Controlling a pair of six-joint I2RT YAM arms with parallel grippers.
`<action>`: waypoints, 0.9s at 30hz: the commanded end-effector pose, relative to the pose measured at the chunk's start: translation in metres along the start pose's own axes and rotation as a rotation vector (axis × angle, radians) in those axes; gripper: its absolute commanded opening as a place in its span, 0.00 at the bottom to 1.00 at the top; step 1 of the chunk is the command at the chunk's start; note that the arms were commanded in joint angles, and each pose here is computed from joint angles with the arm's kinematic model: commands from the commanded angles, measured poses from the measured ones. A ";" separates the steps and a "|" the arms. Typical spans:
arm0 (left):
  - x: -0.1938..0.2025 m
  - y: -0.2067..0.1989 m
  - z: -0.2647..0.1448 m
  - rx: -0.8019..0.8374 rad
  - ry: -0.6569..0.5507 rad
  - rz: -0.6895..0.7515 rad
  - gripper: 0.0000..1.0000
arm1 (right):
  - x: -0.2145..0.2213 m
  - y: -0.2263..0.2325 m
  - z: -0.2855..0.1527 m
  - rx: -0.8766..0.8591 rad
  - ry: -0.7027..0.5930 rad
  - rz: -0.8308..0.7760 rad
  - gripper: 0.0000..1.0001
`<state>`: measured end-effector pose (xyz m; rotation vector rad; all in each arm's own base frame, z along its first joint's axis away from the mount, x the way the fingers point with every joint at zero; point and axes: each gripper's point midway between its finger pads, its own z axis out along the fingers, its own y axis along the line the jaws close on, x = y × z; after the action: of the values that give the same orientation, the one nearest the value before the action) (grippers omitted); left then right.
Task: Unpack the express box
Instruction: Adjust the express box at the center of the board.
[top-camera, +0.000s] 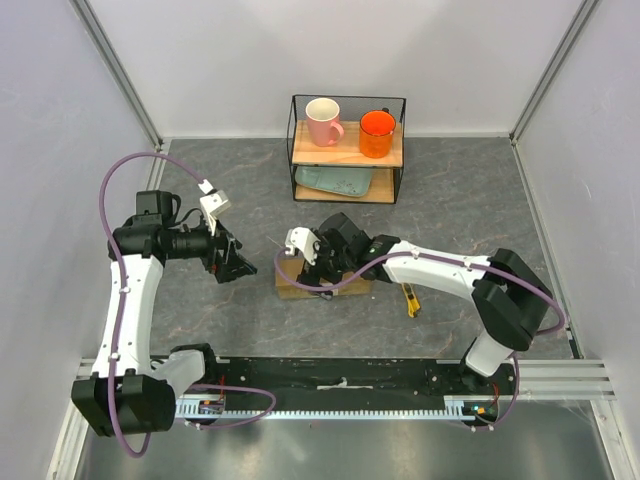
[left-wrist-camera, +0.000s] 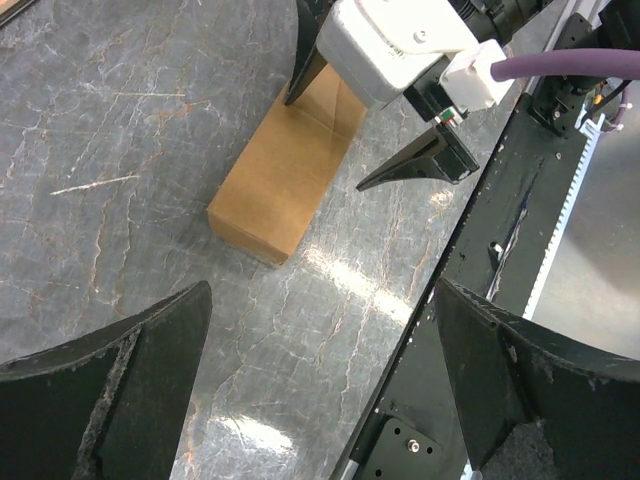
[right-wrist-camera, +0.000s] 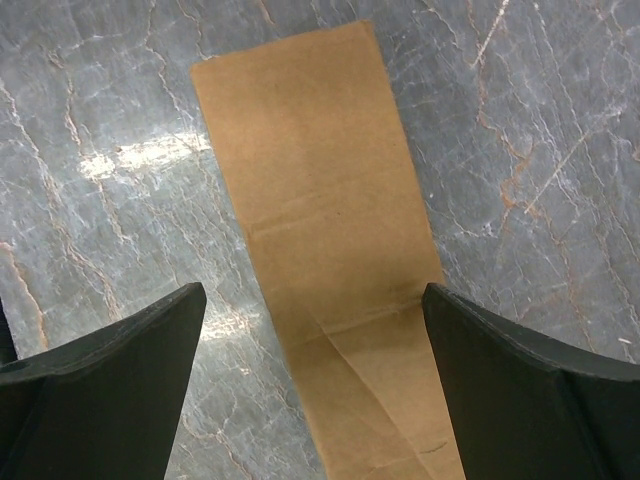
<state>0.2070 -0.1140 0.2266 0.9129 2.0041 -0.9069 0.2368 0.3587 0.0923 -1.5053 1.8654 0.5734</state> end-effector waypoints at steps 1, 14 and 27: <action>-0.018 -0.009 -0.007 0.016 -0.053 0.079 0.99 | -0.008 0.005 0.006 -0.045 -0.003 -0.010 0.98; -0.015 -0.011 -0.010 -0.001 -0.054 0.101 0.99 | 0.013 -0.004 0.022 0.003 0.067 -0.042 0.98; -0.011 -0.013 -0.011 -0.015 -0.049 0.108 0.99 | -0.002 -0.039 0.026 -0.077 -0.044 0.223 0.62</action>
<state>0.2011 -0.1152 0.2385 0.9354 1.9469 -0.8766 0.2750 0.3674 0.0877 -1.4074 1.8917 0.5979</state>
